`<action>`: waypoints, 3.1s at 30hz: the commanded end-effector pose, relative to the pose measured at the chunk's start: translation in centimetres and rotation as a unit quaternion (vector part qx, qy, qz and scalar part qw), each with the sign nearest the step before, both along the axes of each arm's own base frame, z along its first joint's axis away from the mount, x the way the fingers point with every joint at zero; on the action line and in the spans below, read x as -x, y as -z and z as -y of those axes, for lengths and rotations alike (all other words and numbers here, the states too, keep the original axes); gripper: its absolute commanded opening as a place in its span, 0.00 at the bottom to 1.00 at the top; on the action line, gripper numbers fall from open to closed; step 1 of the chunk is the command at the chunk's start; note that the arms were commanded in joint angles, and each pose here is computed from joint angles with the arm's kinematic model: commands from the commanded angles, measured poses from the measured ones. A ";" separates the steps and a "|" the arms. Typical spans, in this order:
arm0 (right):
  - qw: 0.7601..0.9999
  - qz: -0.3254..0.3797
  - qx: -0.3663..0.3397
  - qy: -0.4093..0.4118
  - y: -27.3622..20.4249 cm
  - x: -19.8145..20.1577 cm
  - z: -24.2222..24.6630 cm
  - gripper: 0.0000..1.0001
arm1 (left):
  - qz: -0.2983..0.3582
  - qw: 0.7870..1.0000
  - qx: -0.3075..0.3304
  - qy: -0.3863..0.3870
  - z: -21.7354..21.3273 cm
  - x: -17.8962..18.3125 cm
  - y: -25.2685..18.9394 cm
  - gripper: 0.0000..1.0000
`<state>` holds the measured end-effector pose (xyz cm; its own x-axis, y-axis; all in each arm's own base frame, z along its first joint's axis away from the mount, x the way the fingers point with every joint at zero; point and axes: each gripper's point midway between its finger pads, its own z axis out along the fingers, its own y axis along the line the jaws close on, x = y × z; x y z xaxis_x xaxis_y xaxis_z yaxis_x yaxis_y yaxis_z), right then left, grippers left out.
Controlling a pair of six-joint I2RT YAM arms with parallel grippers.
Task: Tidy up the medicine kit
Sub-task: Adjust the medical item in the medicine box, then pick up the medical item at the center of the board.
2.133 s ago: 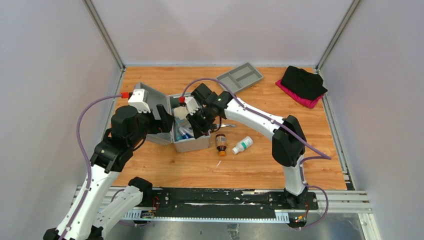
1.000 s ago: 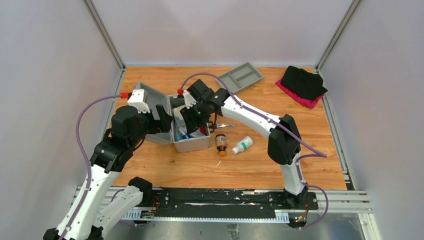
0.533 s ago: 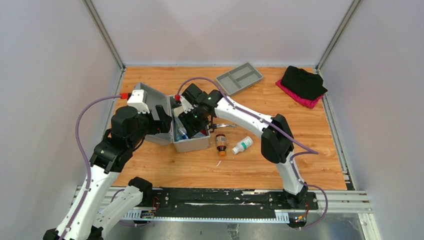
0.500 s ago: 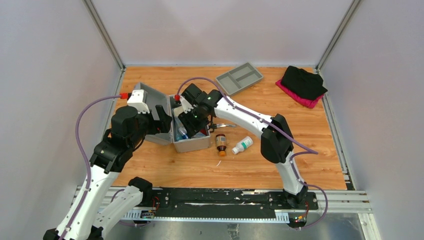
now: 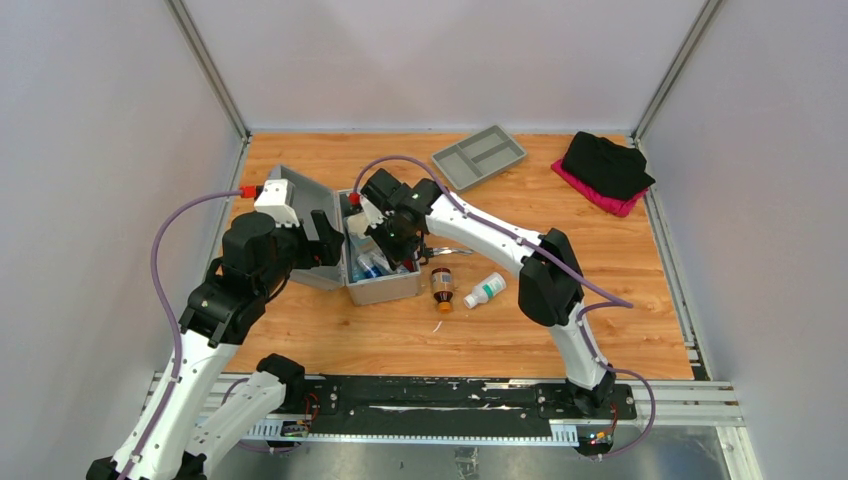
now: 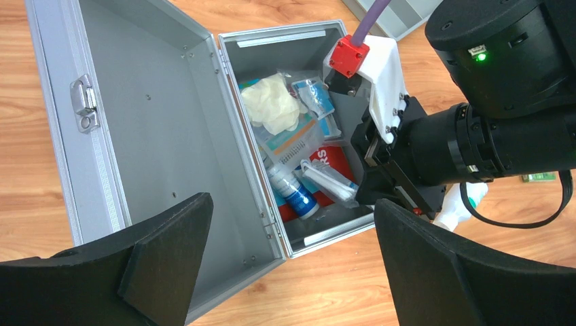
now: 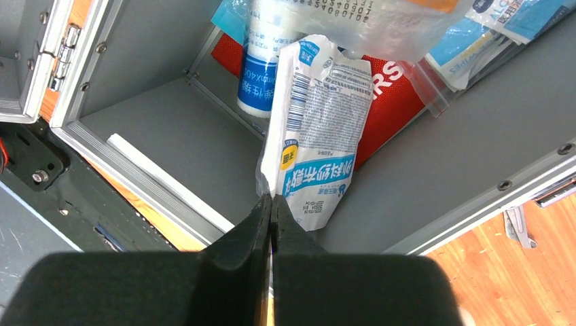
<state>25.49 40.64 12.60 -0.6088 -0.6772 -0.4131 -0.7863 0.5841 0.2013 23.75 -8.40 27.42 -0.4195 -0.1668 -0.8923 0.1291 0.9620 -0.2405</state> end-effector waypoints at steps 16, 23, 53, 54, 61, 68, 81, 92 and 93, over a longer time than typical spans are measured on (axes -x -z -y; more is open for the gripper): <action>0.980 -0.026 -0.195 -0.009 -8.8 0.8 -4.2 0.00 | 0.023 1.000 -0.008 -0.009 -0.7 0.1 -1.8 0.95; 0.970 -0.076 -0.227 0.028 -8.0 -0.1 -4.0 0.00 | 0.022 1.000 -0.008 -0.009 -0.7 0.1 -1.8 0.95; 0.897 0.209 -0.070 0.383 -9.8 -9.1 21.7 0.61 | -0.016 0.999 0.009 0.028 1.5 -0.6 1.7 0.96; 0.883 0.209 -0.061 0.415 -9.3 -9.0 23.9 0.66 | -0.016 0.999 0.010 0.029 1.5 -0.7 1.7 0.96; 0.792 0.164 0.000 0.588 -4.5 -6.2 37.0 0.93 | -0.023 0.999 0.010 0.035 1.8 -0.9 2.6 0.99; 0.788 0.083 0.077 0.605 0.3 -2.7 41.7 0.99 | -0.025 0.999 0.003 0.042 2.0 -1.1 3.2 1.00; 0.845 -0.010 0.111 0.522 5.5 -2.7 42.0 0.99 | -0.029 0.998 0.012 0.060 2.8 -1.0 3.4 1.00; 0.858 -0.060 0.130 0.493 8.5 -3.3 42.3 0.95 | -0.028 0.997 0.018 0.068 3.1 -0.8 3.3 1.00; 0.858 -0.067 0.132 0.491 8.9 -3.3 42.2 0.94 | -0.028 0.997 0.018 0.071 3.2 -0.8 3.2 1.00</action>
